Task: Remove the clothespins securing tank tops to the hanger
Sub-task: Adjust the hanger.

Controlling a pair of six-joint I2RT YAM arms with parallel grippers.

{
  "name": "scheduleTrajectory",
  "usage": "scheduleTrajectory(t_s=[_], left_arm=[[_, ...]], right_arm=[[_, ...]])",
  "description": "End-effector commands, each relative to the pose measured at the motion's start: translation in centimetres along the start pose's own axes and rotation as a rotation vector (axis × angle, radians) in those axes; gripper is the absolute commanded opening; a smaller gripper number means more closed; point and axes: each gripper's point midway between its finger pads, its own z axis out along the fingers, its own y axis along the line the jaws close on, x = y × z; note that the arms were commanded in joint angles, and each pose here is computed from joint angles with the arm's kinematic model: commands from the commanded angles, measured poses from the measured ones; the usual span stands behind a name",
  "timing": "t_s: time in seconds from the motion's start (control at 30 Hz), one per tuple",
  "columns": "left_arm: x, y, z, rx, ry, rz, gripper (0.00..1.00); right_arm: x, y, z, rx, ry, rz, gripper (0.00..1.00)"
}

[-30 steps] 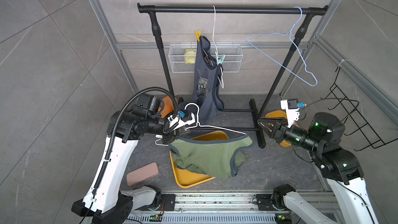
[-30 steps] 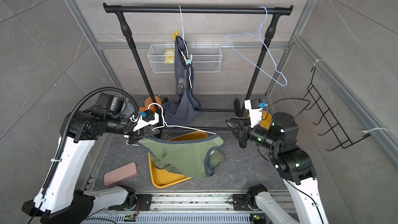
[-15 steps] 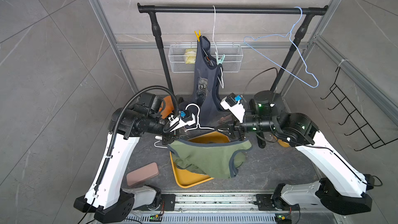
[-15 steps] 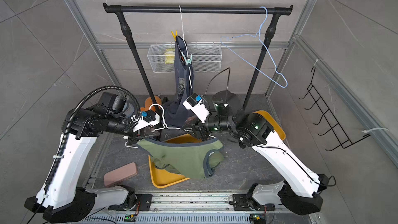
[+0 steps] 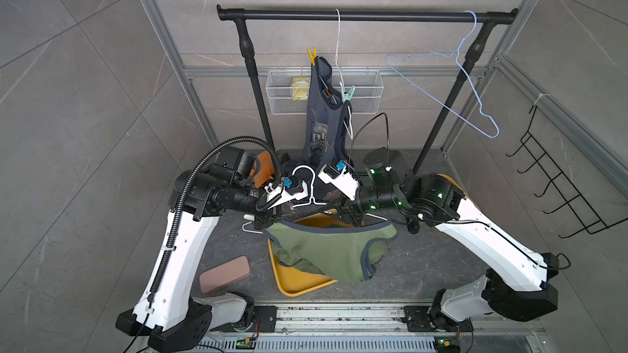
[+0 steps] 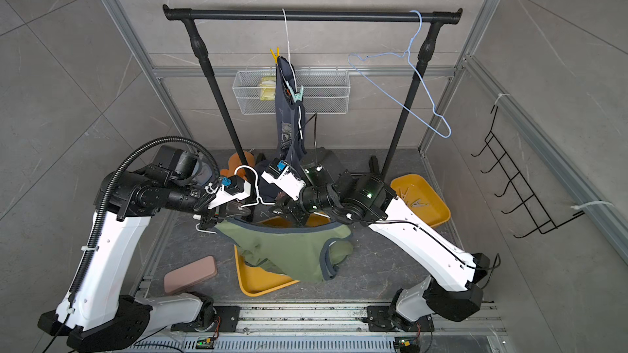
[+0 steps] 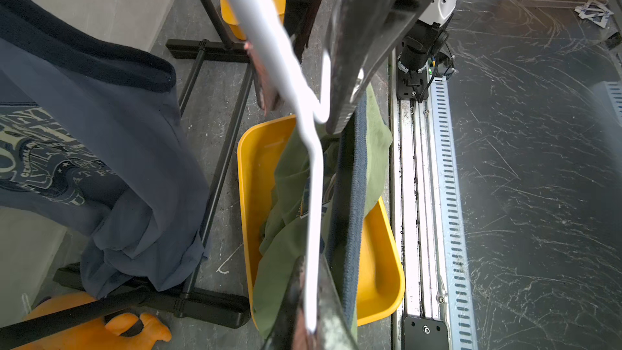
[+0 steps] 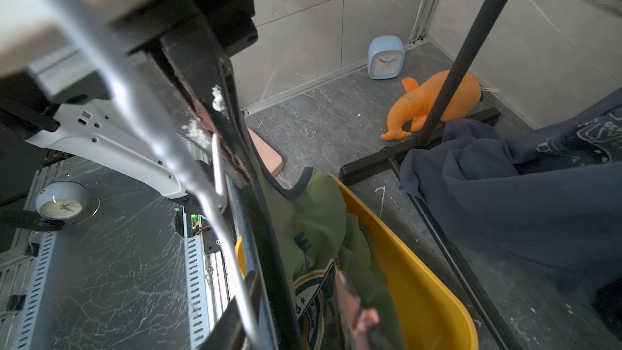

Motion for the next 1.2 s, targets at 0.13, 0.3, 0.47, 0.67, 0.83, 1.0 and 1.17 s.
scheduleTrajectory(t_s=[0.13, 0.3, 0.47, 0.67, 0.83, 1.0, 1.17], left_arm=[[-0.9, 0.0, -1.5, -0.060, -0.004, 0.079, 0.00], [-0.5, 0.6, -1.2, -0.080, 0.016, 0.074, 0.00], [-0.7, 0.7, -1.5, -0.098, 0.013, 0.075, 0.00], [-0.8, 1.0, -2.3, -0.140, 0.028, 0.078, 0.29], [-1.5, 1.2, -3.3, -0.186, 0.021, 0.075, 0.64], [-2.9, 1.5, -5.4, -0.281, -0.014, 0.072, 0.72], [-5.3, 1.5, -7.3, -0.355, -0.139, 0.022, 0.75]], right_arm=[[-3.1, -0.6, 0.9, 0.023, -0.065, -0.059, 0.10], [-4.3, -1.3, 2.2, 0.036, -0.087, -0.100, 0.00], [-4.5, -2.3, 3.5, 0.053, -0.081, -0.114, 0.00], [-5.4, -3.9, 3.2, 0.111, -0.155, -0.145, 0.00], [-5.8, -4.8, 3.2, 0.141, -0.155, -0.180, 0.00], [-5.9, -6.1, 2.8, 0.219, -0.185, -0.219, 0.00], [-4.7, -7.3, 1.2, 0.320, -0.213, -0.240, 0.00]])
